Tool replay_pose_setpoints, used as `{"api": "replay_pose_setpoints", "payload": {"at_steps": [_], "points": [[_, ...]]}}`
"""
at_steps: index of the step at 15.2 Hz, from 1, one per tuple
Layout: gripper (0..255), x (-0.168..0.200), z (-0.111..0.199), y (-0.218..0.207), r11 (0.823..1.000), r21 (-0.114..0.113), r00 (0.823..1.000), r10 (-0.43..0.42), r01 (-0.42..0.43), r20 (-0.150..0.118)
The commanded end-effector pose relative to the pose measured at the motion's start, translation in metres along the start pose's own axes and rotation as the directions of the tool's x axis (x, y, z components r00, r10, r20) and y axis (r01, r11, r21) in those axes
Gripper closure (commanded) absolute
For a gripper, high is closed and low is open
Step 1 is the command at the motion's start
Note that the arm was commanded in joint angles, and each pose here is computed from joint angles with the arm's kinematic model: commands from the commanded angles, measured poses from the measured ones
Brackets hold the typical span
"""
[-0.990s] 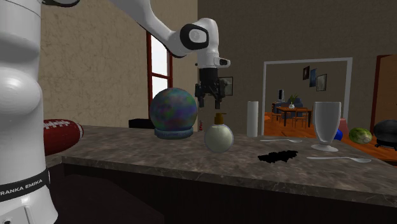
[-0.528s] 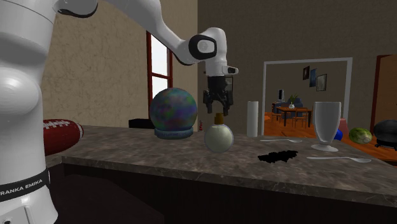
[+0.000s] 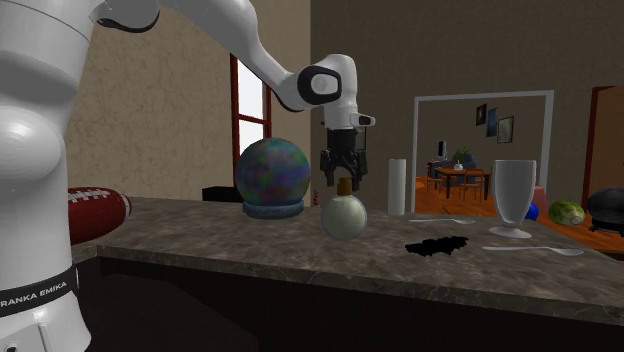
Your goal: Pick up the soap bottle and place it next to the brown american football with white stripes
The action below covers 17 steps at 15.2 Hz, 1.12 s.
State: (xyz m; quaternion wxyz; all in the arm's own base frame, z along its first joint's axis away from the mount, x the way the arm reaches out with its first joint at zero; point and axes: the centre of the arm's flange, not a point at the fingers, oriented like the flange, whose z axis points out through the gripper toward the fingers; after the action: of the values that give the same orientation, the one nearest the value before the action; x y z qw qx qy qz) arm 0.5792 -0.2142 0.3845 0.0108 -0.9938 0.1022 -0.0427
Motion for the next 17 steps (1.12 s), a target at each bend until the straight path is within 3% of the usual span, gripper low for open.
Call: {"api": "replay_pose_setpoints", "payload": {"at_steps": [1,3,4,13,17], "points": [[0,0.0,0.0,0.0,1.0,0.0,1.0,0.0,0.0,0.0],[0,0.0,0.0,0.0,1.0,0.0,1.0,0.0,0.0,0.0],[255,0.0,0.0,0.0,1.0,0.0,1.0,0.0,0.0,0.0],[255,0.0,0.0,0.0,1.0,0.0,1.0,0.0,0.0,0.0],[255,0.002,-0.021,-0.001,1.0,0.0,1.0,0.0,0.0,0.0]]}}
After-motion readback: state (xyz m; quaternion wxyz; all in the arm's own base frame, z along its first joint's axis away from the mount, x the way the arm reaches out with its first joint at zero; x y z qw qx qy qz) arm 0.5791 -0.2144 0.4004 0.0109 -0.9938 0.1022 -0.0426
